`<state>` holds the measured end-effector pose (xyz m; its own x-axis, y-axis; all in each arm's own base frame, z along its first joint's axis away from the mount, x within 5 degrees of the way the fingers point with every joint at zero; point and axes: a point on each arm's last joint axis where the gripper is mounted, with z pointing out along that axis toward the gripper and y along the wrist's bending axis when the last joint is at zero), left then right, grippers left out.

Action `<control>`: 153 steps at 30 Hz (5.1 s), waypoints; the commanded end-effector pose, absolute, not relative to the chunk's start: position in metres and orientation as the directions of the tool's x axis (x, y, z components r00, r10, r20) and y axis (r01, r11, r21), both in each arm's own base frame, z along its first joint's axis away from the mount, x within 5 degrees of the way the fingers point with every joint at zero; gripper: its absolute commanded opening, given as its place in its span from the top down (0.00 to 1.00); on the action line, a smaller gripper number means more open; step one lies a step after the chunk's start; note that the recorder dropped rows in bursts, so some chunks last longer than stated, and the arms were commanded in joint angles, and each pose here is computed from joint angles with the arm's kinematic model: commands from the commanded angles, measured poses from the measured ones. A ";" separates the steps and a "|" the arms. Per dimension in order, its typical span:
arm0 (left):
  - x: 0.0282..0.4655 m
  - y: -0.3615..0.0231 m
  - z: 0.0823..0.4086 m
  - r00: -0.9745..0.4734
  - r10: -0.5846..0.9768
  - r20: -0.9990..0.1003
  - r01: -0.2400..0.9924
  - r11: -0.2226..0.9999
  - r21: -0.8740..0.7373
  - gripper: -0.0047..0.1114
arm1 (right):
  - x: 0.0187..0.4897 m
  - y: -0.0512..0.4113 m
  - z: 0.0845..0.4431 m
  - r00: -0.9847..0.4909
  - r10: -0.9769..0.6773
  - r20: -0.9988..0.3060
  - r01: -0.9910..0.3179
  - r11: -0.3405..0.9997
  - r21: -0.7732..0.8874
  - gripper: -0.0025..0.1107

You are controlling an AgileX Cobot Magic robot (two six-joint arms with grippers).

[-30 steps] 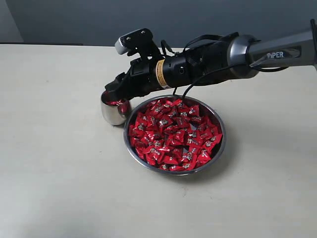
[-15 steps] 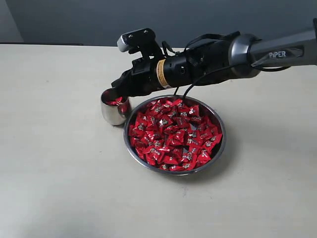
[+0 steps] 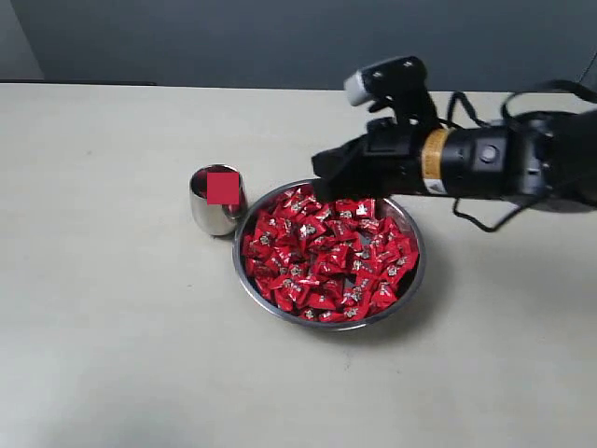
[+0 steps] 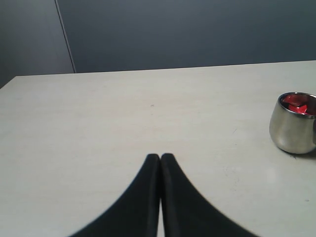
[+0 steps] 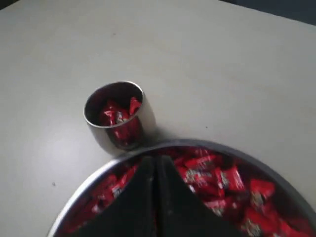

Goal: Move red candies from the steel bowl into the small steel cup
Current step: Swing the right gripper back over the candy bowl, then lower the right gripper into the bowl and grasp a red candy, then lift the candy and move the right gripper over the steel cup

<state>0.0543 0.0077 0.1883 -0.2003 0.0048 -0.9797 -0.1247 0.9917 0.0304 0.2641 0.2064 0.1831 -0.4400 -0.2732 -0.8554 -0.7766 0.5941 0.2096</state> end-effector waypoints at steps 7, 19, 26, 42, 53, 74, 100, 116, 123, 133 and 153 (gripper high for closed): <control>0.054 0.008 0.187 -0.197 0.001 -0.980 -0.125 0.992 0.026 0.96 | 0.238 0.153 0.156 -0.488 -0.321 -0.812 -0.717 0.678 0.163 0.98; 0.054 0.008 0.187 -0.197 0.001 -0.980 -0.125 0.992 0.026 0.96 | 0.237 0.151 0.153 -0.472 -0.361 -0.804 -0.729 0.673 0.125 0.98; 0.054 0.008 0.187 -0.197 0.001 -0.980 -0.125 0.992 0.026 0.96 | 0.237 0.152 0.154 -0.468 -0.356 -0.809 -0.733 0.668 0.130 0.98; 0.054 0.008 0.187 -0.197 0.001 -0.980 -0.125 0.992 0.026 0.96 | 0.232 0.152 0.150 -0.395 -0.482 -0.782 -0.809 0.585 0.048 0.98; 0.054 0.008 0.187 -0.197 0.001 -0.980 -0.125 0.992 0.026 0.96 | 0.252 0.158 0.144 -0.456 -0.417 -0.786 -0.751 0.655 0.088 0.98; 0.054 0.008 0.187 -0.197 0.001 -0.980 -0.125 0.992 0.026 0.96 | 0.270 0.206 0.129 -0.314 -0.637 -0.704 -0.855 0.513 -0.083 0.98; 0.054 0.008 0.187 -0.197 0.001 -0.980 -0.125 0.992 0.026 0.96 | 0.295 0.221 0.119 -0.452 -0.537 -0.712 -0.773 0.634 0.013 0.62; 0.054 0.008 0.187 -0.197 -0.001 -0.980 -0.126 0.992 0.024 0.96 | 0.292 0.221 0.101 -0.494 -0.581 -0.646 -0.756 0.655 -0.011 0.63; 0.054 0.008 0.187 -0.197 -0.001 -0.980 -0.126 0.992 0.024 0.96 | 0.293 0.222 0.102 -0.490 -0.577 -0.653 -0.757 0.653 -0.009 0.69; 0.054 0.008 0.187 -0.197 -0.001 -0.980 -0.126 0.992 0.024 0.96 | 0.294 0.221 0.106 -0.487 -0.579 -0.654 -0.753 0.657 -0.021 0.99; 0.054 0.008 0.187 -0.197 0.000 -0.980 -0.125 0.992 0.026 0.96 | 0.292 0.224 0.163 -0.430 -0.450 -0.782 -0.733 0.680 0.012 0.99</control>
